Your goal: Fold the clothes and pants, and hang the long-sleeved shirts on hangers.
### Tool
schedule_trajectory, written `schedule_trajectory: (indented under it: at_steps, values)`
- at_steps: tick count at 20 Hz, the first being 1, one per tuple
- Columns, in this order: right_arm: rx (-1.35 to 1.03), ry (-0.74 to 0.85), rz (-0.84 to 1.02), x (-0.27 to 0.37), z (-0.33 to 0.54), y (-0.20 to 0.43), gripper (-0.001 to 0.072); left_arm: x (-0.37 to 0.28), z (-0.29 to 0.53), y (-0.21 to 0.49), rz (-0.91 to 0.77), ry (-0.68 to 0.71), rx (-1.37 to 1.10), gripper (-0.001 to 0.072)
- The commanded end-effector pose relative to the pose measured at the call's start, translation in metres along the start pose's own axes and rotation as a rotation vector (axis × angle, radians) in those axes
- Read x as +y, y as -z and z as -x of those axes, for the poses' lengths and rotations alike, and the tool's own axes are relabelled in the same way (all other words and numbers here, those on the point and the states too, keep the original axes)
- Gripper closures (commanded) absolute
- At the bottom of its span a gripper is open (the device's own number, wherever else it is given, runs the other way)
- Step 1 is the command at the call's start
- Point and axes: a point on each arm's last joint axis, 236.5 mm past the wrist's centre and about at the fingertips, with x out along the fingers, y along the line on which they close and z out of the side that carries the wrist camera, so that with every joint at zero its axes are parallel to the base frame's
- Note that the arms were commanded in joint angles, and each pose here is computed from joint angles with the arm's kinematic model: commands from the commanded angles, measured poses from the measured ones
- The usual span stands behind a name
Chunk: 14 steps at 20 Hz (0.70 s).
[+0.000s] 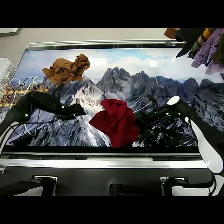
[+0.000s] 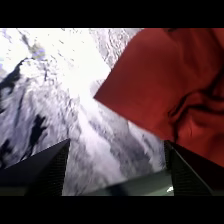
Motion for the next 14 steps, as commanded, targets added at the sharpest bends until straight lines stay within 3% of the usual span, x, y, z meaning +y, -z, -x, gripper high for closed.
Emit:
schedule_trajectory:
  at_steps: [1,14]
  values:
    - [0.058,-0.016,0.006,0.005,0.001,0.015,0.0683,0.015,-0.033,0.002,0.075,0.099,-0.012,0.0034]
    - [0.107,-0.036,0.013,0.01,0.003,0.026,0.0683,0.005,-0.068,-0.002,0.05,0.133,-0.022,0.0065]
